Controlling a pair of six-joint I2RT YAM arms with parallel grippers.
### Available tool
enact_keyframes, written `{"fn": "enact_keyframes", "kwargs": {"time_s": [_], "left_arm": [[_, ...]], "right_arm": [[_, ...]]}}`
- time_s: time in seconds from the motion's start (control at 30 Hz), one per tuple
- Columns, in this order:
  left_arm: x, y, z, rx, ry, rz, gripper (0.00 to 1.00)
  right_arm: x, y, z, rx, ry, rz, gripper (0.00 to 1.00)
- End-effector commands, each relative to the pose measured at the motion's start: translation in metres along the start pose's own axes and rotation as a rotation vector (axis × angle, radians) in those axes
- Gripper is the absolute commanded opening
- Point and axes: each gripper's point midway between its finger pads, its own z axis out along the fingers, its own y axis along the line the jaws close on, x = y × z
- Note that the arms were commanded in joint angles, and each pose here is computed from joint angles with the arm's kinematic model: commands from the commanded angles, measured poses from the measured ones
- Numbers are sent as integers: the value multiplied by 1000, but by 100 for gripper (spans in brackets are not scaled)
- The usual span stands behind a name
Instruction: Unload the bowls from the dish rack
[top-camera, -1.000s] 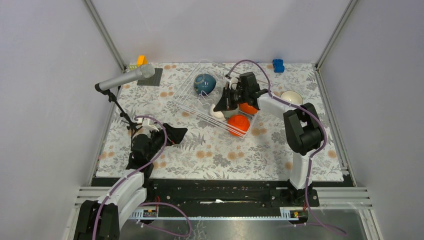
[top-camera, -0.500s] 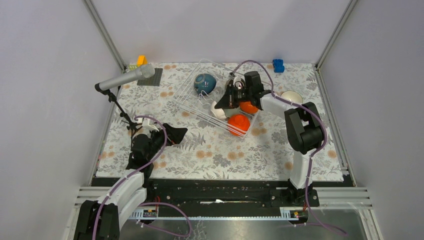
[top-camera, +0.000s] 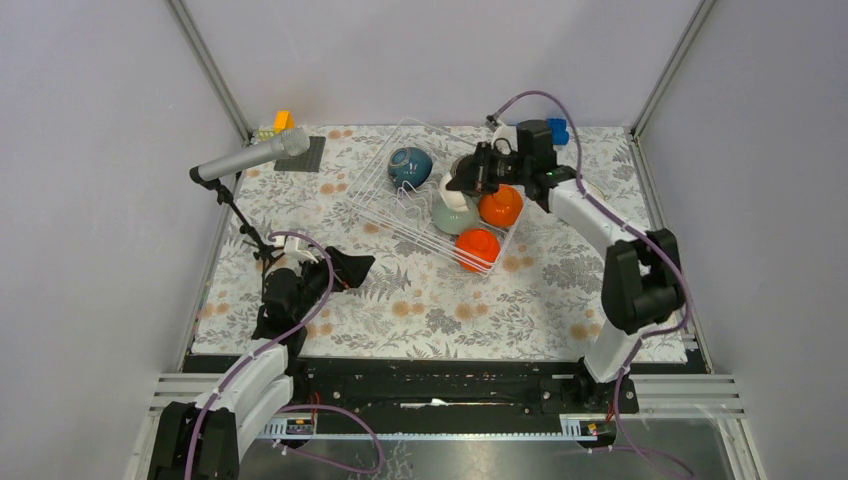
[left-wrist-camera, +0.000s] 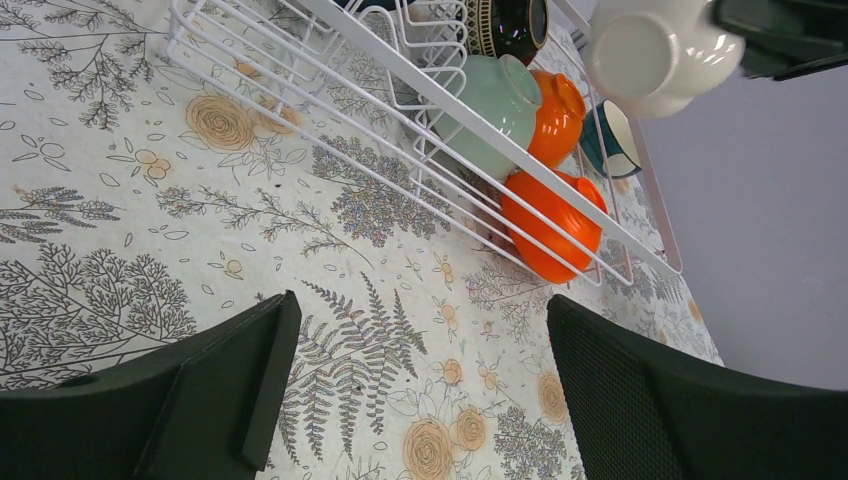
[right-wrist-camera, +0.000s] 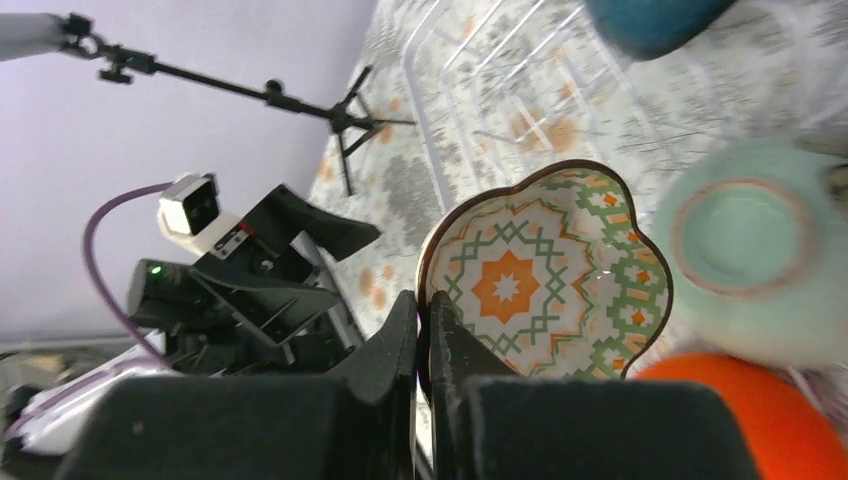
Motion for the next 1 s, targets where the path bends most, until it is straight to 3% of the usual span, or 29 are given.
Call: {"fn": "enact_keyframes", "kwargs": {"time_s": [0.0,0.27,0.53,0.97], "left_arm": [[-11,-6,1,24,-43,30,99],[-12,-6,1,20,-46,29,99],[-12,-5,1,16,-47,31,99],[-11,-4,1,10,-43,30,99]], "right_arm": [[-28,9,-46,256,-122,-166,0],[-38,-45,-142,850,-298,-243,0],[-12,-103,-200,1228,-409,-159,0],[33,-187,-174,1346,-262,3,0]]}}
